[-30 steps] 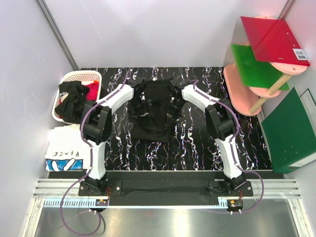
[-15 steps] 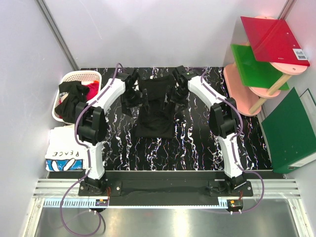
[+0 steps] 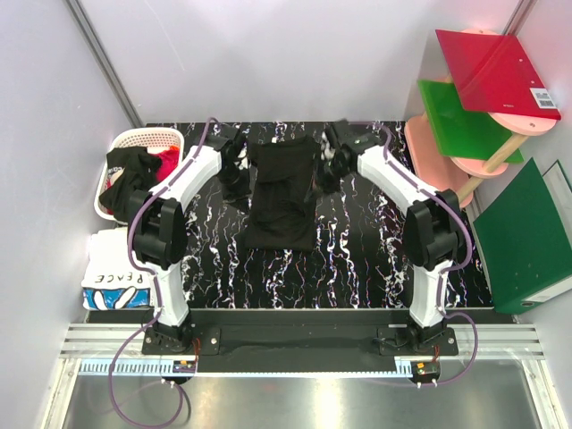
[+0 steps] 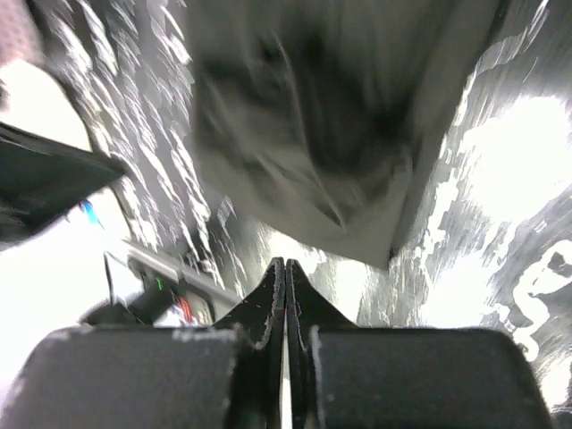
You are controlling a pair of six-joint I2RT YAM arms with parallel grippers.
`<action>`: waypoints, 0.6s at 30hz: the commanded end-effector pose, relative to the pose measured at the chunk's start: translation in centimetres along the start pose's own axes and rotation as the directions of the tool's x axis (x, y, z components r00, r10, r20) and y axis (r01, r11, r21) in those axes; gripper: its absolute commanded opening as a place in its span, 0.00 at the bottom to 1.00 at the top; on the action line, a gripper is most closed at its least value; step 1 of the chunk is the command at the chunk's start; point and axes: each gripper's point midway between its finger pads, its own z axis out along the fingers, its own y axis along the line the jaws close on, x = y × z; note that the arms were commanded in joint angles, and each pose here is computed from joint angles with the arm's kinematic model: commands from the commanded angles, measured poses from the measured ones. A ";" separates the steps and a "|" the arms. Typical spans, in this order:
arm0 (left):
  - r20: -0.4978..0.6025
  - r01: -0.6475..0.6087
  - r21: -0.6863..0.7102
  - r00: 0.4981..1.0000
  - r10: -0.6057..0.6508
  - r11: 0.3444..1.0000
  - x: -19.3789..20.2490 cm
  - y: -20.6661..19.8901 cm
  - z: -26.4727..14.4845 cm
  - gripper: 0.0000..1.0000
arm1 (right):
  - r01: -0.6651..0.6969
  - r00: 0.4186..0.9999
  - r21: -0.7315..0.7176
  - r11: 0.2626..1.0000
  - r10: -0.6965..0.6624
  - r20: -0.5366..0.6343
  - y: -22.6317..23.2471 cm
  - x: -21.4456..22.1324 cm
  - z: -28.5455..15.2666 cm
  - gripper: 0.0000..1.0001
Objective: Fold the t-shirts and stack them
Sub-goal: Fold the folded rectangular tshirt in 1/3 of the way
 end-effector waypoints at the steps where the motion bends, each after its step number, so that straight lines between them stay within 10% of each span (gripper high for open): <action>1: 0.033 -0.036 0.037 0.999 0.035 0.999 0.4 -0.3 -1.6 0.00 | -0.003 0.975 -0.100 0.995 -0.019 -0.223 -0.2 6.1 1.6 0.00; 18: -0.016 -0.019 0.010 1.000 0.020 1.000 1.3 1.1 -0.1 0.00 | 0.044 0.946 0.052 0.998 -0.025 -0.323 -2.8 6.5 9.3 0.00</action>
